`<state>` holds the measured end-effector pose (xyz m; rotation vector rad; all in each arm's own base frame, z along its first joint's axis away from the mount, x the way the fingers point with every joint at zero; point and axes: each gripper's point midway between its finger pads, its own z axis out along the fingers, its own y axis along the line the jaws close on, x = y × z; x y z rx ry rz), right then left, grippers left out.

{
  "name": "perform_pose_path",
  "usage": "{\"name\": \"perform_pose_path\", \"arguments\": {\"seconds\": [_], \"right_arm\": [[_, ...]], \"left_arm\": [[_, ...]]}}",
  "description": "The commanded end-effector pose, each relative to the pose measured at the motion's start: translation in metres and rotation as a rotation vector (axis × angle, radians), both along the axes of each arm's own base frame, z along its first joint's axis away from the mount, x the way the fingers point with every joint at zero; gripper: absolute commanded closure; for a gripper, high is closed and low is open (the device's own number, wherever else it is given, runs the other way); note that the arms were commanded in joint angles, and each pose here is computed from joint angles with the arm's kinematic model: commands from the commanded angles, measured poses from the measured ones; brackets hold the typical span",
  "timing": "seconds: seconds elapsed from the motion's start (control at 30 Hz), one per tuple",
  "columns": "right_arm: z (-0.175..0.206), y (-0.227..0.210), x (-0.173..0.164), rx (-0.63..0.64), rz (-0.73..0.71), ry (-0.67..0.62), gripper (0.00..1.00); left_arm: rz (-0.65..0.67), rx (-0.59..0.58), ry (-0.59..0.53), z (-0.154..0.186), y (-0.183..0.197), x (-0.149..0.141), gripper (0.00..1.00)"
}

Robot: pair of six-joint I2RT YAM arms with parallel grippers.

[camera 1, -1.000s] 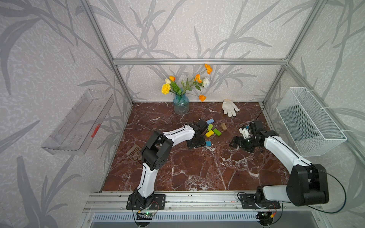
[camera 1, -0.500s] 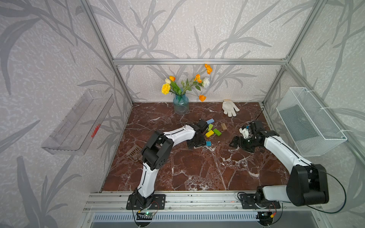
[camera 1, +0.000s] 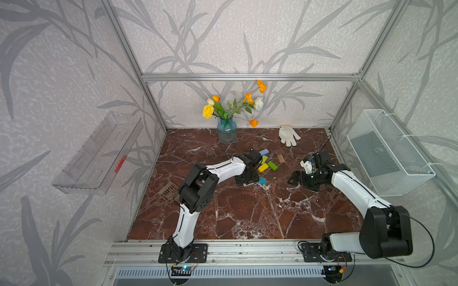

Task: Assemble the letter c with building blocks
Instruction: Pick up the building block from the center of the board.

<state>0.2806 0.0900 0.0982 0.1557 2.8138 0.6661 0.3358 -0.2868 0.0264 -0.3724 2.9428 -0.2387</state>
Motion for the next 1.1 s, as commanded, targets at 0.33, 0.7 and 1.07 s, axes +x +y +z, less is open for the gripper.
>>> {"name": "perform_pose_path", "arguments": {"seconds": [0.33, 0.7, 1.07], "right_arm": [[0.004, -0.001, 0.0, -0.004, 0.011, -0.024, 0.06], [0.007, -0.001, 0.001, 0.0, 0.01, -0.025, 0.06], [0.004, 0.005, -0.004, 0.018, -0.002, -0.011, 0.08]], "left_arm": [[-0.002, 0.045, 0.014, -0.009, 0.004, -0.005, 0.33], [-0.035, 0.092, 0.031, -0.014, 0.013, -0.01, 0.33], [0.0, 0.065, -0.002, 0.012, 0.037, -0.032, 0.37]]}}
